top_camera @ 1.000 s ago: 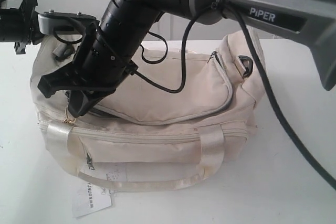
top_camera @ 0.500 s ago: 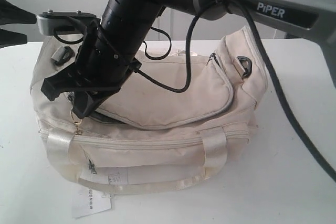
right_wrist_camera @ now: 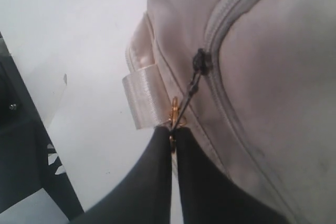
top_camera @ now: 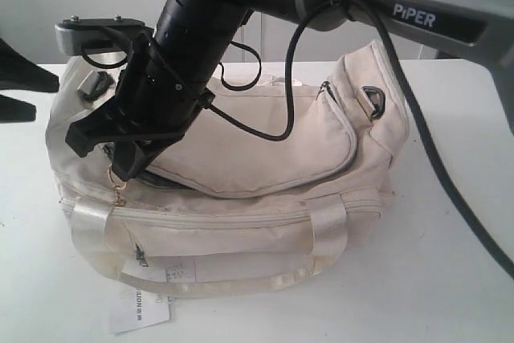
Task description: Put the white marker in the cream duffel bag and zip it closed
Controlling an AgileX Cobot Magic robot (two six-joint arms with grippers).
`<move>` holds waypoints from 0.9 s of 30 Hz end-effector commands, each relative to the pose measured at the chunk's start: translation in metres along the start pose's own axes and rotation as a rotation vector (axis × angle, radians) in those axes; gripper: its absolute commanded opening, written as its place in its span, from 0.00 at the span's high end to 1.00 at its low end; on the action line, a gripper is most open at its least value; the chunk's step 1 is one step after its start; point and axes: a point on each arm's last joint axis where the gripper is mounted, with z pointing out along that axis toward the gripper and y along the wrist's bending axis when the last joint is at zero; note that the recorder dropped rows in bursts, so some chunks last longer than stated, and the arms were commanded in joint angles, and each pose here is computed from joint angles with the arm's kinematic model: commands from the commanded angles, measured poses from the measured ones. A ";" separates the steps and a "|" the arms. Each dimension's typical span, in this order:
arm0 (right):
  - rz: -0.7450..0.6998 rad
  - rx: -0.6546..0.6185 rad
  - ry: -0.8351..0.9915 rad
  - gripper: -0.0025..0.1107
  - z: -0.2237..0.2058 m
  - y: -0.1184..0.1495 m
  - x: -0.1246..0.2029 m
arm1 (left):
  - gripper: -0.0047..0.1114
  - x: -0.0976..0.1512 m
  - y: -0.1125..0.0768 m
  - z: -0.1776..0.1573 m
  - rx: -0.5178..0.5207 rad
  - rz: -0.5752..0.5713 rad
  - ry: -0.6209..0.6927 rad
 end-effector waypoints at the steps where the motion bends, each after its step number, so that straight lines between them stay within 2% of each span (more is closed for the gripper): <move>1: -0.024 -0.001 -0.004 0.98 -0.004 0.003 0.001 | 0.34 0.023 -0.003 0.009 -0.018 -0.006 0.012; 12: -0.030 -0.001 -0.004 0.98 -0.004 0.003 0.001 | 0.35 0.051 0.001 0.033 -0.043 -0.020 0.070; 15: -0.029 -0.001 -0.002 0.98 -0.004 0.003 0.001 | 0.48 0.051 -0.001 0.035 -0.039 -0.003 0.057; 20: -0.029 -0.002 0.000 0.98 -0.004 0.003 0.001 | 0.86 0.046 -0.008 0.035 0.043 0.030 0.009; 22: -0.029 -0.002 0.000 0.98 -0.004 0.003 0.001 | 0.96 0.045 -0.011 0.034 0.070 0.055 -0.003; 27: -0.046 -0.007 0.014 0.98 -0.004 0.003 0.002 | 0.96 0.045 -0.011 0.034 0.078 0.057 -0.008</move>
